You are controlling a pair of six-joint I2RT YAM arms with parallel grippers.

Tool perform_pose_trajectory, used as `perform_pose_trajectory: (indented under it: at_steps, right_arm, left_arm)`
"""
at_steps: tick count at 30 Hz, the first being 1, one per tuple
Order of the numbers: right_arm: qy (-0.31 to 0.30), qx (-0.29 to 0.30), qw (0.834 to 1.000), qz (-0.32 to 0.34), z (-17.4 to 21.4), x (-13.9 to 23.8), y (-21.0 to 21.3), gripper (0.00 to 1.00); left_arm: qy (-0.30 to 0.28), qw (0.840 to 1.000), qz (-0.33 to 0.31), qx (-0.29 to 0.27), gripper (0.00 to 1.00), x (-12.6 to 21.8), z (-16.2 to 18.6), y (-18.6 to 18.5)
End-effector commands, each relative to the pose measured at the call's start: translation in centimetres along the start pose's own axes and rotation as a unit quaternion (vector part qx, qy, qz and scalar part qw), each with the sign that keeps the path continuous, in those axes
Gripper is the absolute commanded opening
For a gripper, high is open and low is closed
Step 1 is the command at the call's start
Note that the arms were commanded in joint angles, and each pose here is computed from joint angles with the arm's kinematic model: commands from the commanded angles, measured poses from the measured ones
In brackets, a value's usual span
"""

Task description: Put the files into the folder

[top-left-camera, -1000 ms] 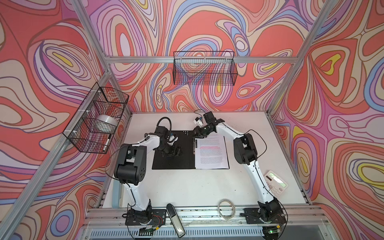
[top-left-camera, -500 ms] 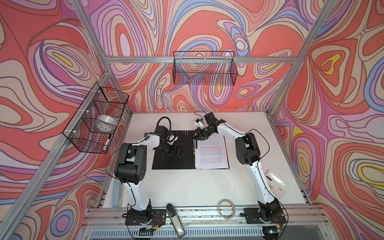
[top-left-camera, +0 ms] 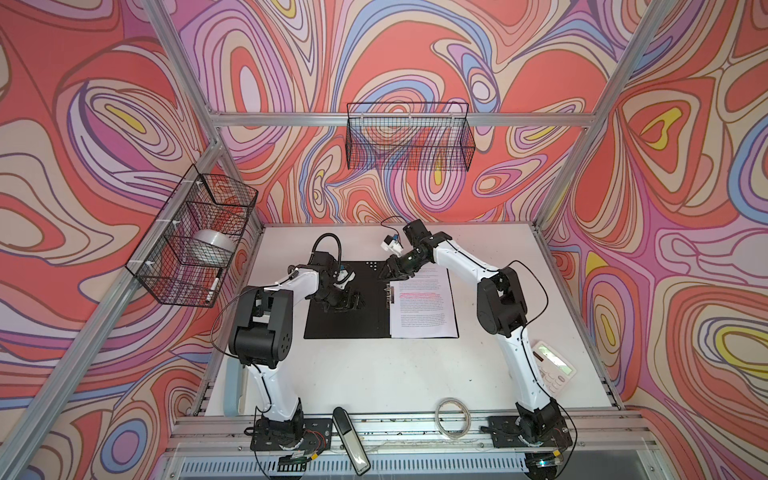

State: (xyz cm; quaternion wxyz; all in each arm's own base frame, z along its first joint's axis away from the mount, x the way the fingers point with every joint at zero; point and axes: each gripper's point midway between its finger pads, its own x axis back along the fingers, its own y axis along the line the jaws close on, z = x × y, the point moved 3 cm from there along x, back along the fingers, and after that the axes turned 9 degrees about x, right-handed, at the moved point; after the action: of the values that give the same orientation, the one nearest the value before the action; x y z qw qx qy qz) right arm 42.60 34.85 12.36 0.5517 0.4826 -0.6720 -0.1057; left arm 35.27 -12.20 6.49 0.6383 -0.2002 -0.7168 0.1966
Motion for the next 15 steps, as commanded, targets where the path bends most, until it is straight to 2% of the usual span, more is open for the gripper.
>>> perform_pose_trajectory:
  at_steps: [1, 4, 7, 10, 15]
  right_arm:
    - [-0.006, 0.033, 0.997, 0.066, -0.4, 2.8, 2.6, 0.32]
    - [0.006, 0.038, 0.99, 0.139, 0.0, 3.5, 3.1, 0.27]
    - [0.03, 0.043, 0.979, 0.196, 0.8, 3.3, 3.4, 0.25]
    - [0.046, 0.055, 0.971, 0.228, 1.4, 2.2, 3.9, 0.23]
    - [0.062, 0.056, 0.953, 0.291, 1.7, 1.0, 2.8, 0.13]
  left_arm:
    - [0.018, 1.0, -0.007, 0.014, 0.79, 0.2, 0.1, 0.5]
    - [0.009, 1.0, -0.015, 0.004, 0.79, 0.9, -0.3, 0.2]
    - [-0.001, 0.999, -0.03, -0.011, 0.79, 1.7, -0.6, 0.2]
    - [0.002, 0.999, -0.047, -0.022, 0.79, 2.0, -0.8, 0.4]
    - [0.004, 0.998, -0.052, -0.031, 0.79, 2.2, -0.6, 0.5]
